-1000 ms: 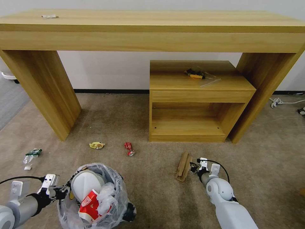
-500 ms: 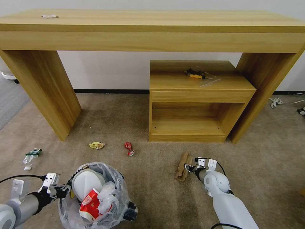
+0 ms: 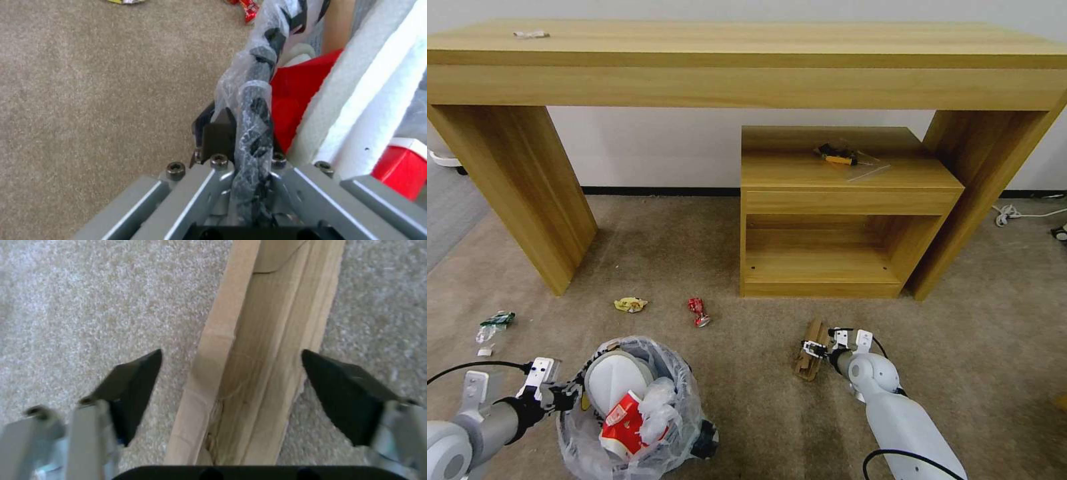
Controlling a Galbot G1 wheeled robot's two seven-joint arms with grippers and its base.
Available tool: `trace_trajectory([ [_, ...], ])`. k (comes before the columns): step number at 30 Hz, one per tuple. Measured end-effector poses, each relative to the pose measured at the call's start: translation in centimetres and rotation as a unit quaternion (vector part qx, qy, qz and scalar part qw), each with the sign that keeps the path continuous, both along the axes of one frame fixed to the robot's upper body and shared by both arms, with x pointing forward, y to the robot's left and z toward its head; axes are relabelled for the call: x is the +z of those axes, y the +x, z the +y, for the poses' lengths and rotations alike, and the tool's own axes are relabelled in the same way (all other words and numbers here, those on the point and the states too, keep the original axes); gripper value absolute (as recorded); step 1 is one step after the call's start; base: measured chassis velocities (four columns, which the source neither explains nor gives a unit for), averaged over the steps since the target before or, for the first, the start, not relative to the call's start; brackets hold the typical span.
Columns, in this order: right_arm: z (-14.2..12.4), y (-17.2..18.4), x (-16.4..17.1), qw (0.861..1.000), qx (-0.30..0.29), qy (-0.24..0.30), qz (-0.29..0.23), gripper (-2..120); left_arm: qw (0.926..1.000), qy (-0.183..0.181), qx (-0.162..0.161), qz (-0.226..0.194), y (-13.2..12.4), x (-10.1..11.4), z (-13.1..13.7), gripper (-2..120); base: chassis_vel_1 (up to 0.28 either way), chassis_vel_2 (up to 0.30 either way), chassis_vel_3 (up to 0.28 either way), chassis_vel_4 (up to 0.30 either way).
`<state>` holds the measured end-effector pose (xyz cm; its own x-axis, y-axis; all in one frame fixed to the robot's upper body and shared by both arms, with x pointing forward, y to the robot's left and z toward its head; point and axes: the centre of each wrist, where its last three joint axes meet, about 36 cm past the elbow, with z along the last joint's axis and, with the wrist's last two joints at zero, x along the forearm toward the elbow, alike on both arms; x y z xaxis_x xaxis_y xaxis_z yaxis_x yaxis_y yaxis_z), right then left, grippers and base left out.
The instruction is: Pick up the trash bin and place the garbage on the floor into it.
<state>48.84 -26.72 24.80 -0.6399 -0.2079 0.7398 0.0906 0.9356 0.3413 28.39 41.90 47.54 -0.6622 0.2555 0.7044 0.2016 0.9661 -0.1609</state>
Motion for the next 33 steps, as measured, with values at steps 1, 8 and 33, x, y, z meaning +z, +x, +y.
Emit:
trace_trajectory([
  [1, 0.0, 0.0, 0.0, 1.0, 0.0, 0.0, 0.0, 76, 1.0, 0.0, 0.0, 0.0, 0.0, 0.0, 0.0, 0, 0.0, 0.0, 0.0, 0.0],
  [8, 0.2, 0.8, -0.9, 1.0, 0.0, 0.003, 0.007, 52, 1.0, 0.002, 0.0, -0.001, 0.0, 0.0, -0.1, 0, 0.0, 0.0, 0.0, 0.0],
  [33, -0.5, -1.5, 1.6, 0.987, 0.068, -0.059, -0.134, 0, 0.9989, -0.003, -0.026, -0.038, 4.5, 1.3, -0.7, 0, 0.0, 0.0, 0.0, 0.0],
])
